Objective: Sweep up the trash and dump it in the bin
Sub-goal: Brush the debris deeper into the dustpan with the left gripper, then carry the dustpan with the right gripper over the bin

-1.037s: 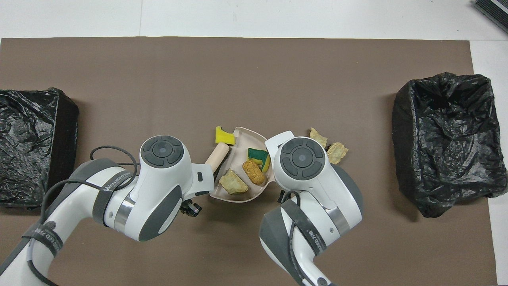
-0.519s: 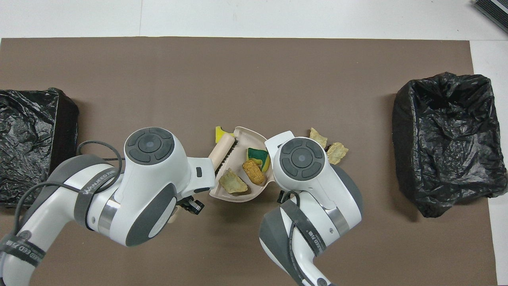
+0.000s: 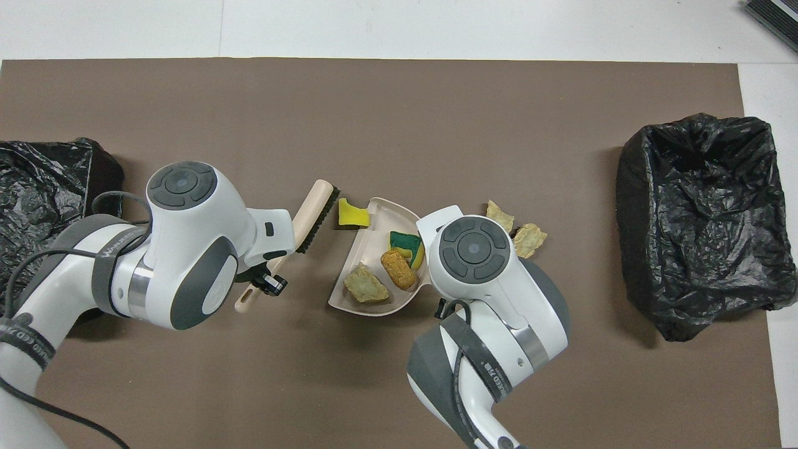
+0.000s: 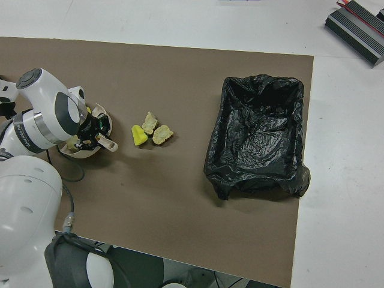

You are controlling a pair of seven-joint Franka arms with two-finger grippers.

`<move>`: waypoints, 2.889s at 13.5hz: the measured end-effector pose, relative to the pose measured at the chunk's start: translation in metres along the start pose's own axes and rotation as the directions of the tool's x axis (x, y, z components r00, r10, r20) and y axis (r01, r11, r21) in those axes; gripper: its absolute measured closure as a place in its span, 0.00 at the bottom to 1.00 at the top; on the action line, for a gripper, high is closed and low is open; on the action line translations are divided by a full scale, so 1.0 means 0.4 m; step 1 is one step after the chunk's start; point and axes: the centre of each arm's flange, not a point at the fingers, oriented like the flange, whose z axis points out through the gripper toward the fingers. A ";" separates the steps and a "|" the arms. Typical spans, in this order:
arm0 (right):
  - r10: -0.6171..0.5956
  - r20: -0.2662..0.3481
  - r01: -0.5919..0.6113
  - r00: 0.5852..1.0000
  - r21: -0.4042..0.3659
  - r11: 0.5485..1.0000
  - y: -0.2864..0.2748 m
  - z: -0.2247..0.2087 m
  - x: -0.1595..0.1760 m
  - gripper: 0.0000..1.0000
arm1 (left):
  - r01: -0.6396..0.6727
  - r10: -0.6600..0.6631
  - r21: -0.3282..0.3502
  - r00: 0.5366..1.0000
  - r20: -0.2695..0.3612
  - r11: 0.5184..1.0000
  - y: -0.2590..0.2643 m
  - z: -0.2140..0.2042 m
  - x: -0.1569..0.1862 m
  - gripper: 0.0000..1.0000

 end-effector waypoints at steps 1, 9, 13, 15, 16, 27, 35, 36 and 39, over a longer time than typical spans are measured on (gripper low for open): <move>0.003 0.000 -0.003 1.000 0.000 1.000 0.000 0.000 0.000 0.67 | -0.027 0.027 0.004 1.000 0.011 1.000 0.039 0.001 0.005 0.73; 0.005 0.000 -0.005 1.000 0.000 1.000 -0.001 0.000 0.001 0.67 | -0.060 0.060 0.004 0.998 -0.005 0.998 0.116 -0.095 -0.016 0.73; 0.005 -0.005 -0.005 1.000 -0.004 1.000 0.001 -0.007 0.002 0.67 | -0.022 0.022 0.010 0.999 -0.041 1.000 0.112 -0.145 -0.041 0.73; 0.003 -0.016 -0.003 1.000 -0.010 1.000 0.007 -0.023 -0.002 0.67 | -0.010 0.010 0.009 0.999 -0.039 1.000 0.115 -0.156 -0.051 0.73; 0.001 -0.022 -0.001 1.000 -0.013 1.000 0.013 -0.033 -0.007 0.67 | 0.006 -0.006 0.007 0.999 -0.034 1.000 0.115 -0.162 -0.059 0.73; 0.015 -0.074 -0.017 0.997 -0.028 0.999 0.235 -0.260 -0.375 0.67 | 0.571 -0.572 0.057 0.820 0.016 0.819 0.292 -0.072 -0.183 0.73; 0.048 -0.086 -0.055 0.995 -0.086 0.995 0.503 -0.392 -0.996 0.67 | 0.569 -0.569 0.015 0.823 -0.006 0.822 0.701 0.117 -0.331 0.73; 0.039 -0.044 -0.043 0.998 -0.096 0.994 0.520 -0.385 -1.066 0.67 | 0.582 -0.582 0.004 0.813 -0.008 0.813 0.739 0.143 -0.345 0.73; -0.016 0.064 0.025 0.998 -0.143 0.989 0.562 -0.365 -1.207 0.67 | 0.621 -0.621 0.014 0.784 -0.016 0.784 0.782 0.222 -0.383 0.73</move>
